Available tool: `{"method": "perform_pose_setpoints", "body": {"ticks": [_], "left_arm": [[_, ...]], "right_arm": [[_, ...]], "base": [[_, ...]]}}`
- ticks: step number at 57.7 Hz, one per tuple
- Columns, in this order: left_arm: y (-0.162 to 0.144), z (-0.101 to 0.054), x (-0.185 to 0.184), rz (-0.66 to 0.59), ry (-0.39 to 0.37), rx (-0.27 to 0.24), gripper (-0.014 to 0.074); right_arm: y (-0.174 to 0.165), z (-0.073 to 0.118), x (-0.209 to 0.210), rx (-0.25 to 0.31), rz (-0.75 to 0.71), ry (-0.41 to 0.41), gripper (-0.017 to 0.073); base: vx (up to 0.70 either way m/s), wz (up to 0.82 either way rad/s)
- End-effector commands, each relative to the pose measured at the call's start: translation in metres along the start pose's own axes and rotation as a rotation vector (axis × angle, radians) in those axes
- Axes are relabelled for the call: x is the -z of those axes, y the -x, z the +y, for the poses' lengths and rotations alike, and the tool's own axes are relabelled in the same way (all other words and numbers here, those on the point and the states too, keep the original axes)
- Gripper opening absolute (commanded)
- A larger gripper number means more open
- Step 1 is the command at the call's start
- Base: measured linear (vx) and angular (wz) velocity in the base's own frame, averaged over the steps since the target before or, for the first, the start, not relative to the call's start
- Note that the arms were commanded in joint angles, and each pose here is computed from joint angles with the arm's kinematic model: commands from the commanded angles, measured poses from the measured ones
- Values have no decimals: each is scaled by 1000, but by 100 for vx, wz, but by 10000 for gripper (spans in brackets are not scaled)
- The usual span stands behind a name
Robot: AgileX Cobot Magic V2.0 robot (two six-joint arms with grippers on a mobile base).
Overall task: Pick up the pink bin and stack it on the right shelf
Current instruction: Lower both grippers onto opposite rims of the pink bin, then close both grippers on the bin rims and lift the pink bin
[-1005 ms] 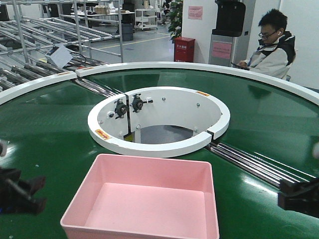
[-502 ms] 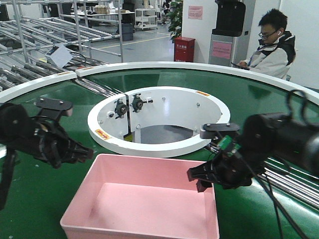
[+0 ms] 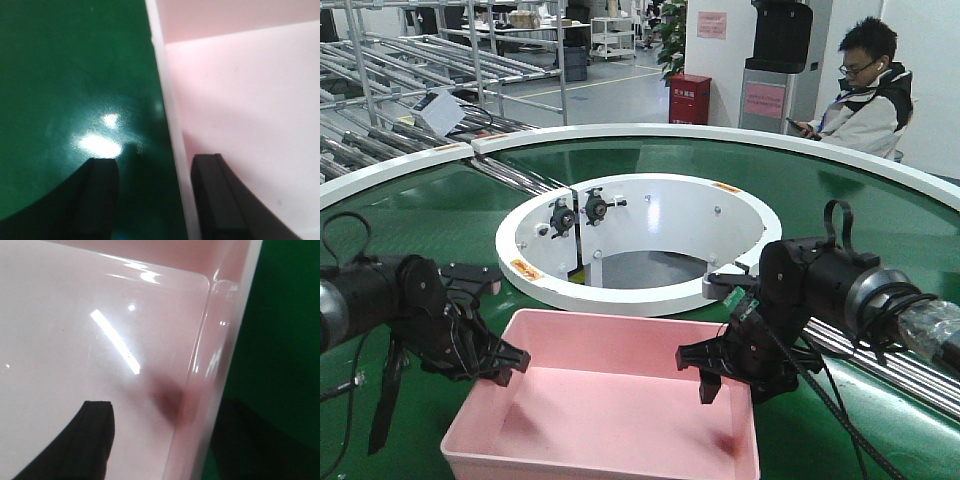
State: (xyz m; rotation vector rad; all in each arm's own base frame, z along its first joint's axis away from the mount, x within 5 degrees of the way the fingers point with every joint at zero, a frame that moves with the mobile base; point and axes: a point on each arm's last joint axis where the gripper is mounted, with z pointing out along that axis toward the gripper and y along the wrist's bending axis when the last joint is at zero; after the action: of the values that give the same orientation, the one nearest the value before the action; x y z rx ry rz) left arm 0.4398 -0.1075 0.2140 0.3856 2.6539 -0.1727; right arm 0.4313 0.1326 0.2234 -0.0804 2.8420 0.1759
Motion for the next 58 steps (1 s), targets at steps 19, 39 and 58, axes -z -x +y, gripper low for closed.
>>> {"method": "perform_pose_setpoints", "body": {"ticks": [19, 39, 58], "left_arm": [[16, -5, 21, -101, -46, 20, 398], [17, -13, 40, -113, -122, 57, -10], [15, -26, 127, -185, -181, 71, -5]], "right_arm": [[8, 4, 27, -17, -77, 42, 227], [12, 4, 42, -2, -148, 44, -12], [1, 5, 131, 23, -312, 79, -9]], "base": [[0, 0], [0, 0], [0, 0]]}}
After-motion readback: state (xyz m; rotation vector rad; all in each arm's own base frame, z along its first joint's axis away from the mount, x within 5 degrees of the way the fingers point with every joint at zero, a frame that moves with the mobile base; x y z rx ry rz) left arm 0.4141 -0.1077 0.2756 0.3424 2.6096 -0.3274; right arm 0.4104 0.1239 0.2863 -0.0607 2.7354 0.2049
